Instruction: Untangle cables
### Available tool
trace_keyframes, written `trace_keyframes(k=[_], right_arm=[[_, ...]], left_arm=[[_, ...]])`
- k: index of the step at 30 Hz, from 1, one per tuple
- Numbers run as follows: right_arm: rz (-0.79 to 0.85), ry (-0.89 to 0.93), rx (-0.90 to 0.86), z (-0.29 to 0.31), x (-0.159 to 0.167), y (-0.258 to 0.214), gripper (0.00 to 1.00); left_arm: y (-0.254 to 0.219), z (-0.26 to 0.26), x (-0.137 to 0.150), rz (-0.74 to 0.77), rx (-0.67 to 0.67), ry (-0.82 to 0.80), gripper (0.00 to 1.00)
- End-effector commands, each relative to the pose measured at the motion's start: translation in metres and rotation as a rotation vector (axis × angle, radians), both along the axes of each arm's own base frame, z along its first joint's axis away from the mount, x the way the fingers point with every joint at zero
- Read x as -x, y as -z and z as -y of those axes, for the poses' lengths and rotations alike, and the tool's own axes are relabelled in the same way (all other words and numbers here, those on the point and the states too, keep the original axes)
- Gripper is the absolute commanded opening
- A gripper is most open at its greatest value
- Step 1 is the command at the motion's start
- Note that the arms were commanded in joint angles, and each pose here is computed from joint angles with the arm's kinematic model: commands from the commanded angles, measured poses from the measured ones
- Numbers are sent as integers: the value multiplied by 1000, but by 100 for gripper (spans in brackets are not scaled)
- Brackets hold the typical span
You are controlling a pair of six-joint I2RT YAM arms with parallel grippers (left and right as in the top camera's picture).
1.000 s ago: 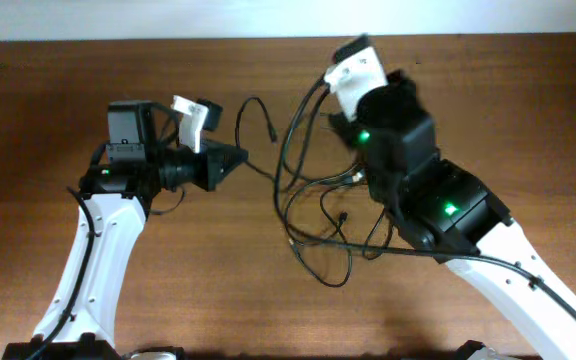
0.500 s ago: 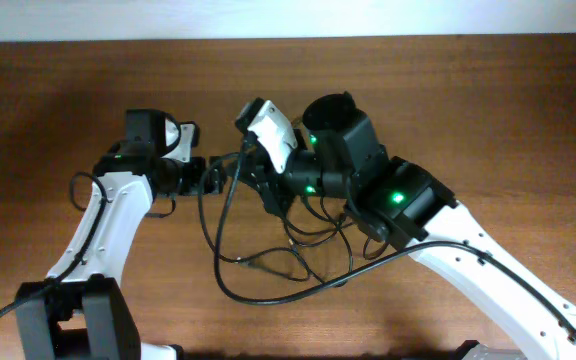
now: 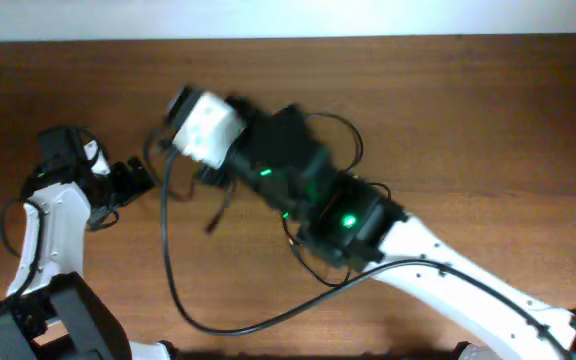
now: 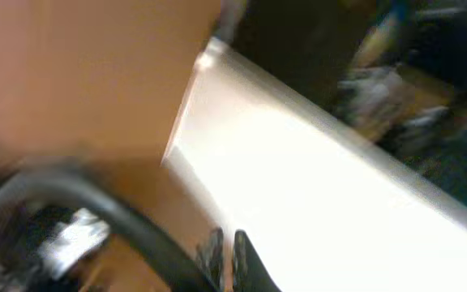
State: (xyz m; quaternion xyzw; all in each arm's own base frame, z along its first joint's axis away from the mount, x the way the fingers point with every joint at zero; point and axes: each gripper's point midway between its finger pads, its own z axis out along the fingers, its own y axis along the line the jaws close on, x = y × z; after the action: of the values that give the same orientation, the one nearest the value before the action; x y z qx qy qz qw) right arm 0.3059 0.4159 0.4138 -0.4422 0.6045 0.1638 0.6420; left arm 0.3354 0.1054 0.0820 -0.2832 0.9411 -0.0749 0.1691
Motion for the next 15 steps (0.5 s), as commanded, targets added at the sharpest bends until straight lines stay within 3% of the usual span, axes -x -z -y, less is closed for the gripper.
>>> trace_keyframes(k=[1, 5, 9, 12, 15], right_arm=[[-253, 17, 133, -15, -2, 87, 4], [-572, -19, 226, -27, 6, 180, 4], [-847, -5, 257, -42, 11, 264, 4], [-938, -64, 304, -54, 20, 312, 4], [-935, -14, 254, -47, -13, 325, 12]], left_arm=[[3, -36, 14, -10, 5, -127, 99], [4, -52, 31, -15, 74, -202, 99], [-3, -33, 21, 50, 201, -166, 99], [-3, -32, 21, 48, 207, -165, 99], [-3, -31, 24, 37, 213, -166, 99]])
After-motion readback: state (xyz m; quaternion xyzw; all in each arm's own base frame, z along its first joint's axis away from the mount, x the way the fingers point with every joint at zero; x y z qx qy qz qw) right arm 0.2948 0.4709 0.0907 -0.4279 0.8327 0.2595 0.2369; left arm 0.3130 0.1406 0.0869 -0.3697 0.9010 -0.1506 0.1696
